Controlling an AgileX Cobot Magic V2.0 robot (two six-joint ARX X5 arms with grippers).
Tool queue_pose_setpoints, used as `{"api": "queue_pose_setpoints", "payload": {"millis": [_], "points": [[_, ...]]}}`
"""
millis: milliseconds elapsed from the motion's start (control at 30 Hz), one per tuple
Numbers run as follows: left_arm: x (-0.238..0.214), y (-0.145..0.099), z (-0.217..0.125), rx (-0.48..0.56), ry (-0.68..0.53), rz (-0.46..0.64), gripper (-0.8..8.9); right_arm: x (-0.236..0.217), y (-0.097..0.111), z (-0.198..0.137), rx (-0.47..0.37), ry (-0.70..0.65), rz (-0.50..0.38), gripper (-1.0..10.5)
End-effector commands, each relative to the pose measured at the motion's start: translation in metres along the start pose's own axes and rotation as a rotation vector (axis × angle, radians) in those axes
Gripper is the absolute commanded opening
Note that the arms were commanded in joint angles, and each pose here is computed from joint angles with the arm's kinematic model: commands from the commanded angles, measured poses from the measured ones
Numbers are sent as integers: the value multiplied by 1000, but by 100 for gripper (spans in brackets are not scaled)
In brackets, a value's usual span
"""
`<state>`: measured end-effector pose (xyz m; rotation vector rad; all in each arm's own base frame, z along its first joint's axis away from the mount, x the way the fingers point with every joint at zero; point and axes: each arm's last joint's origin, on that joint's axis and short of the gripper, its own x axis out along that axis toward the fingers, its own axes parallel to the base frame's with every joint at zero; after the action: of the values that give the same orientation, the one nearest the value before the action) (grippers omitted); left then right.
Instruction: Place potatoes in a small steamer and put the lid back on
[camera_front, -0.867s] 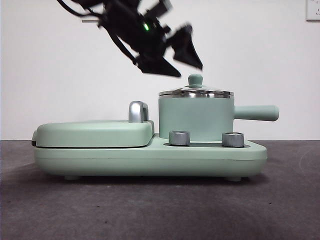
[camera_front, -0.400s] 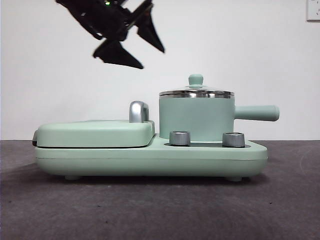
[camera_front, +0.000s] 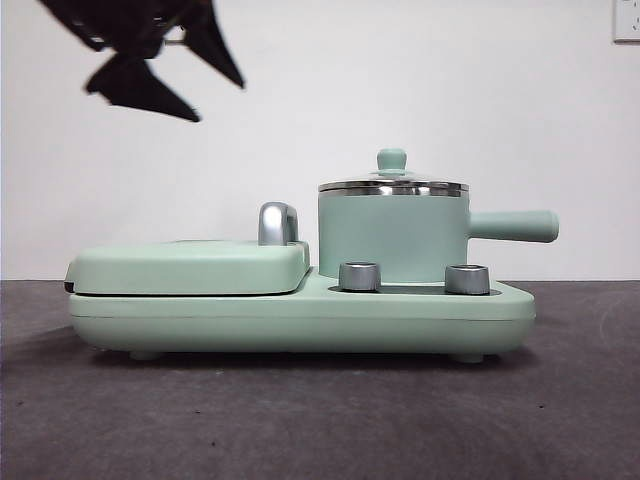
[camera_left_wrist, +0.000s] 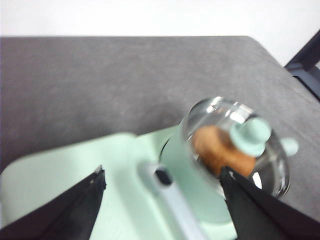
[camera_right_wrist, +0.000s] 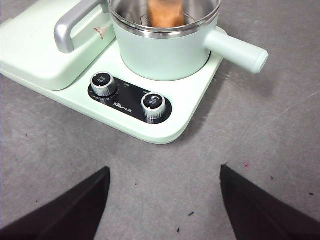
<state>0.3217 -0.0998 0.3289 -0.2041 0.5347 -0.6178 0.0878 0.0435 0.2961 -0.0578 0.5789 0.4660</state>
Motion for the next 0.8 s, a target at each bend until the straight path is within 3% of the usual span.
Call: {"api": "queue_pose_setpoints", "payload": {"millis": [33,267,533,800], "points": [[-17,3,-12,-2,-11,13,374,0,1,2,7,-8,6,339],[-62,12,-68,-66,-10,79,374,0,1,2,12,-8,10,339],[-103,2,-124,-141,-13,103,374,0,1,2,28,-7,17,339],[-129,-5,-165,-192,159,140,371,0,1,0,67,9,18,339]]}}
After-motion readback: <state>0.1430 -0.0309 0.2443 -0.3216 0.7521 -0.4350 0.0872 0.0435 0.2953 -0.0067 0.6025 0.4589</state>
